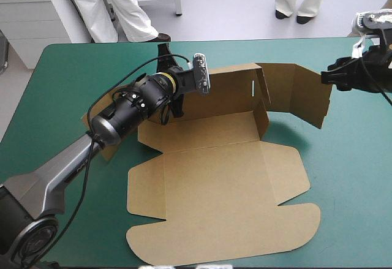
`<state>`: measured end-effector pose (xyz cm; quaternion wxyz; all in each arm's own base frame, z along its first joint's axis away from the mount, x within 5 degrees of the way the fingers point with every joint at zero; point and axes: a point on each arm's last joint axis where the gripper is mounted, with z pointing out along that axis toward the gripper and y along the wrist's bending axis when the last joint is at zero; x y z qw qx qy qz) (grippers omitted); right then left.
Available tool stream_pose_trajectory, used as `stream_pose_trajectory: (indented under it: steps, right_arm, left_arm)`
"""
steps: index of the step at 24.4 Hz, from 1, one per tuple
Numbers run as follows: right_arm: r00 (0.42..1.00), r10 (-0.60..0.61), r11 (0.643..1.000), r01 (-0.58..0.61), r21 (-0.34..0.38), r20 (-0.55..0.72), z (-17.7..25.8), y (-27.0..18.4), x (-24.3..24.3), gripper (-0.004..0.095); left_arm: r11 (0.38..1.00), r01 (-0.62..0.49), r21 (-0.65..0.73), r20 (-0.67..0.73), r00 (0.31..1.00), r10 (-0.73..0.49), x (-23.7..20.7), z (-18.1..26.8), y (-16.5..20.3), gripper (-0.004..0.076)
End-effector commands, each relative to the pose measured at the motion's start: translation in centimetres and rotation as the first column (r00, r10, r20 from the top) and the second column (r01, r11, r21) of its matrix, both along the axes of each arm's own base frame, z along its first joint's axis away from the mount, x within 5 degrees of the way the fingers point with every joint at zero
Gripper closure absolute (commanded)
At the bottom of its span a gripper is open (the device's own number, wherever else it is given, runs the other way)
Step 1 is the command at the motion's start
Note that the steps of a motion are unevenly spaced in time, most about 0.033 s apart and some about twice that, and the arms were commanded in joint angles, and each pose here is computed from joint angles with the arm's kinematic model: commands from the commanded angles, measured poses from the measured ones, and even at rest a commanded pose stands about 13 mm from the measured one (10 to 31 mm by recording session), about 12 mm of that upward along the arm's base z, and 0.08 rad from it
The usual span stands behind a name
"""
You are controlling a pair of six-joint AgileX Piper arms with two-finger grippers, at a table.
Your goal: Fold the box
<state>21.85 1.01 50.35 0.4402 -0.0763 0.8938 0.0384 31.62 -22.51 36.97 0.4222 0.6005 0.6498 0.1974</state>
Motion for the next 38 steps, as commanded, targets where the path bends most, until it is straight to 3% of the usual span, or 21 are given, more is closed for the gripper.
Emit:
stream_pose_trajectory:
  steps: [1,6,10,15,17,23,26,29,38]
  right_arm:
    - [0.999,-0.001,1.000,0.000,0.015,0.032,0.7,0.0,-1.7,0.0335]
    - [0.998,-0.008,1.000,0.009,0.005,-0.065,-2.1,-0.1,-1.3,0.0336]
    - [0.993,-0.014,1.000,0.014,0.002,-0.117,-3.6,-0.2,-1.0,0.0336]
    - [0.994,-0.010,1.000,0.011,0.010,-0.105,-3.5,-0.1,-1.0,0.0336]
    - [0.996,-0.012,1.000,0.013,0.011,-0.091,-3.4,-0.1,-0.8,0.0336]
    - [0.996,-0.091,0.995,0.091,0.043,-0.002,-3.2,-1.9,0.9,0.0336]
    - [0.995,-0.104,0.987,0.102,0.123,0.011,-3.2,-3.5,2.0,0.0336]
    - [0.993,-0.102,0.980,0.092,0.177,0.050,-2.2,-4.6,2.9,0.0336]
    - [0.999,0.016,0.983,-0.023,0.185,0.038,-1.2,-3.2,9.7,0.0336]
  left_arm:
    - [0.993,0.052,-0.103,0.113,0.993,-0.040,-2.2,2.6,0.5,0.0757]
    - [0.990,0.096,-0.108,0.152,0.985,-0.078,-4.0,1.4,0.4,0.0757]
    - [0.988,0.149,-0.028,0.222,0.965,-0.139,-5.5,0.3,-0.9,0.0757]
    - [0.997,0.060,-0.055,0.235,0.971,-0.046,-6.6,-1.6,-1.7,0.0757]
    - [0.997,0.064,0.032,0.286,0.956,-0.070,-6.6,-2.4,-1.5,0.0757]
    - [0.999,0.047,0.024,0.299,0.953,-0.052,-6.6,-3.5,-1.2,0.0757]
    - [0.998,0.048,0.034,0.317,0.947,-0.057,-6.6,-3.8,-1.1,0.0757]
    - [0.998,0.044,0.037,0.320,0.946,-0.053,-6.6,-3.9,-1.1,0.0757]
    - [0.997,0.056,0.052,0.339,0.938,-0.070,-6.6,-3.8,-1.1,0.0756]
